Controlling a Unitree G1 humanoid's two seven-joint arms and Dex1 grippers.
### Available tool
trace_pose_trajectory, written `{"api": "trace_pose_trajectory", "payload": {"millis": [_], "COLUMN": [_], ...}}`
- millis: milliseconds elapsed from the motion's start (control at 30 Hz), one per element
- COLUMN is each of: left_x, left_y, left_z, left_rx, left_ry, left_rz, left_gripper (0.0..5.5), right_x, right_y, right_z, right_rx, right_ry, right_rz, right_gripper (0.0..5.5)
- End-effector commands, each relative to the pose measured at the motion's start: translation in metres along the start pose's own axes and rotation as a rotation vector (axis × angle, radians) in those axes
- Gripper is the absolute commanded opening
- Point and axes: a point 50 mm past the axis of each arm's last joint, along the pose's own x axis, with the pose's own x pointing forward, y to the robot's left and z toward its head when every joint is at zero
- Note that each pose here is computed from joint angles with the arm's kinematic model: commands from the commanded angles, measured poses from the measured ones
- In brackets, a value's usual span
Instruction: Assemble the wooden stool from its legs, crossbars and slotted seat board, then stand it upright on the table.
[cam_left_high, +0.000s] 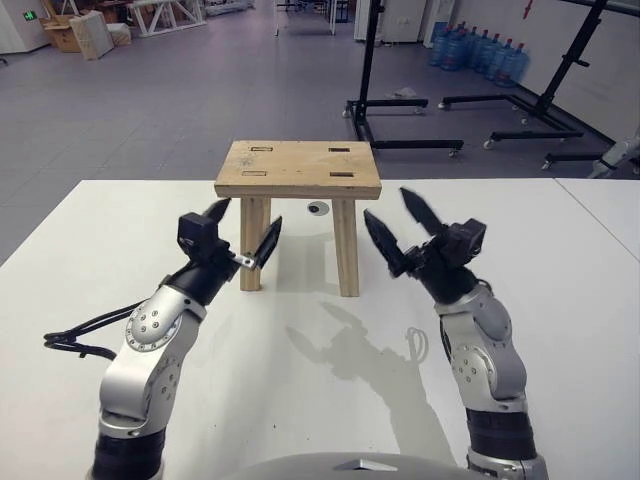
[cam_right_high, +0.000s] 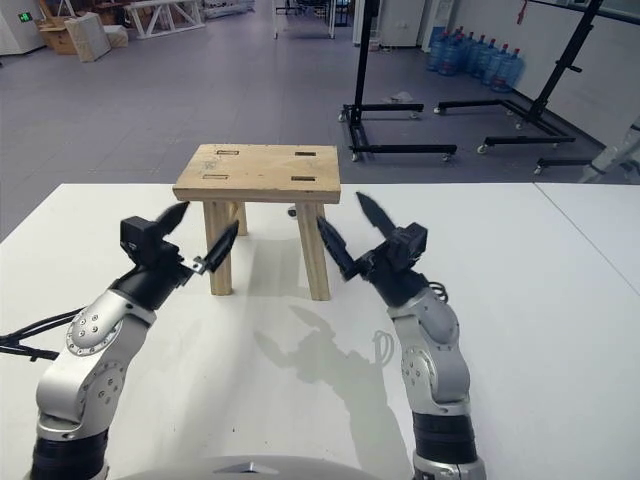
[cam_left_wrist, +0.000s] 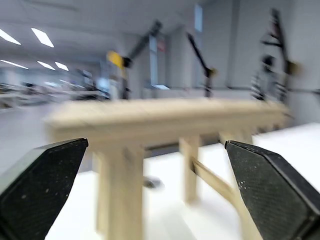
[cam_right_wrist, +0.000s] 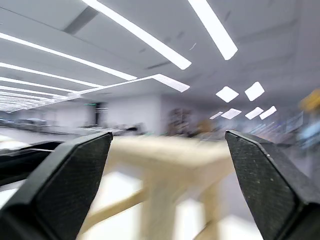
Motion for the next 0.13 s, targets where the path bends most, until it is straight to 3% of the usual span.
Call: {"api": "trace_pose_trajectory", "payload": {"millis": [33, 133], "left_x": [0.0188, 0.0219], "left_y": [-0.0012, 0.0041], "left_z": [0.0205, 0.0162], "left_rx": [0.082, 0.140], "left_ry": [-0.143, -0.169], "left_rz": [0.088, 0.149], "left_gripper": [5.03, 5.03], "right_x": [0.0173, 0.0173], "right_y": [-0.0013, 0.0072], "right_z": [0.0088, 0.0005], "right_rx": [-0.131, -0.191], "right_ry": [-0.134, -0.123], "right_rz": [-0.180, -0.243], "right_gripper": [4.16, 4.16]}}
